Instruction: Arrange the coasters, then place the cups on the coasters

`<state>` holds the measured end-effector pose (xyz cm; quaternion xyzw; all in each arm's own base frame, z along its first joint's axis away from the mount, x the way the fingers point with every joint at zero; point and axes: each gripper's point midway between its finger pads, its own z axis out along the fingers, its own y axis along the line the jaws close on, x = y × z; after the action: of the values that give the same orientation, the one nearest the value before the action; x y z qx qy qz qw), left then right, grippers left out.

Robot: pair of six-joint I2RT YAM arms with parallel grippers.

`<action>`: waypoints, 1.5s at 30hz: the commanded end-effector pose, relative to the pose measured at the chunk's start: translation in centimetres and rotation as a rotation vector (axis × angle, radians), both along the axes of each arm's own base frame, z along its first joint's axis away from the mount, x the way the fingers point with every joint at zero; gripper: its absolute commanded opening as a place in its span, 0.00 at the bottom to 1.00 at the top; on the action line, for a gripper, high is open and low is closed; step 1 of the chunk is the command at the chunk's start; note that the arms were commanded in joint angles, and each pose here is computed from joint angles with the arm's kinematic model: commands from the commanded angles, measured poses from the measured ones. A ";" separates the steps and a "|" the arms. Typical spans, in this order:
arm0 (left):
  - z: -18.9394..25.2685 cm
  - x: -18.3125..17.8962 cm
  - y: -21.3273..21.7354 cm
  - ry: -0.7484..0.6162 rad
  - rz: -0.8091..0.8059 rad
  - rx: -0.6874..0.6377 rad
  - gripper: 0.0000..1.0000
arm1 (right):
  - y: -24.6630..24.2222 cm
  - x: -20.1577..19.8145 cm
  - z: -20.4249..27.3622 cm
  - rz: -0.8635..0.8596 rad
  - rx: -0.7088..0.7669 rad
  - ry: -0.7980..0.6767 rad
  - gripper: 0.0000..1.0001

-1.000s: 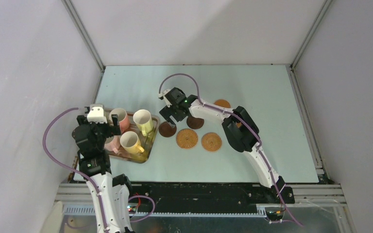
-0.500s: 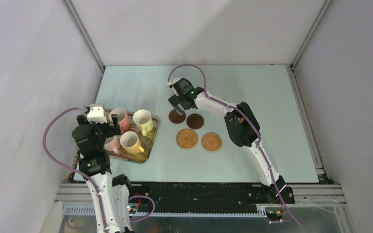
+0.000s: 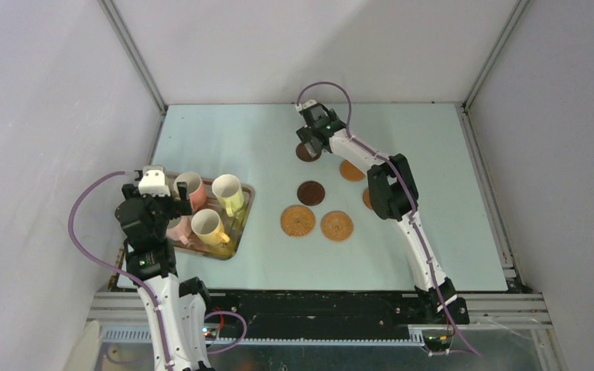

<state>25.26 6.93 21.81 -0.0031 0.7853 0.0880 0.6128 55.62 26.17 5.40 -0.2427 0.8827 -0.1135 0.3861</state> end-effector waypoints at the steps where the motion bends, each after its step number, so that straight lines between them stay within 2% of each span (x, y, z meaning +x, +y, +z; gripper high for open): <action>1: 0.7 0.2 0.6 -0.033 0.028 0.008 0.98 | 0.5 0.1 7.1 0.024 0.120 -0.101 0.99; 5: 0.9 0.2 0.7 -0.036 0.035 0.009 0.98 | 3.0 -2.6 13.0 0.177 0.294 -0.084 0.99; 9: 0.9 0.1 0.8 -0.036 0.037 0.009 0.98 | 4.7 -6.7 13.6 0.360 0.291 0.017 0.99; 11: 0.9 0.1 0.7 -0.034 0.037 0.008 0.98 | 4.9 -8.5 12.0 0.435 0.226 0.047 0.99; 12: 0.8 0.1 0.8 -0.033 0.037 0.008 0.98 | 5.3 -8.8 12.4 0.484 0.184 0.007 0.99; 13: 0.8 0.1 0.8 -0.034 0.038 0.010 0.98 | 5.0 -9.8 10.1 0.506 0.146 0.042 0.99; 16: 0.8 0.1 0.8 -0.033 0.039 0.011 0.98 | 4.6 -11.1 7.1 0.598 -0.016 0.052 1.00; 20: 0.8 0.1 0.8 -0.034 0.038 0.010 0.98 | 4.2 -11.8 4.4 0.651 -0.153 0.072 0.99; 36: 0.6 0.2 0.7 -0.032 0.029 0.010 0.98 | 1.5 -8.4 -0.7 0.511 -0.332 0.049 0.99; 45: 0.7 0.1 0.7 -0.037 0.029 0.014 0.98 | -5.3 -4.4 -1.8 0.345 -0.433 0.069 0.99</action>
<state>25.23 7.18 21.86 -0.0072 0.7847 0.0938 0.6127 49.20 26.15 5.73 -0.4960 0.7768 -0.1663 0.3506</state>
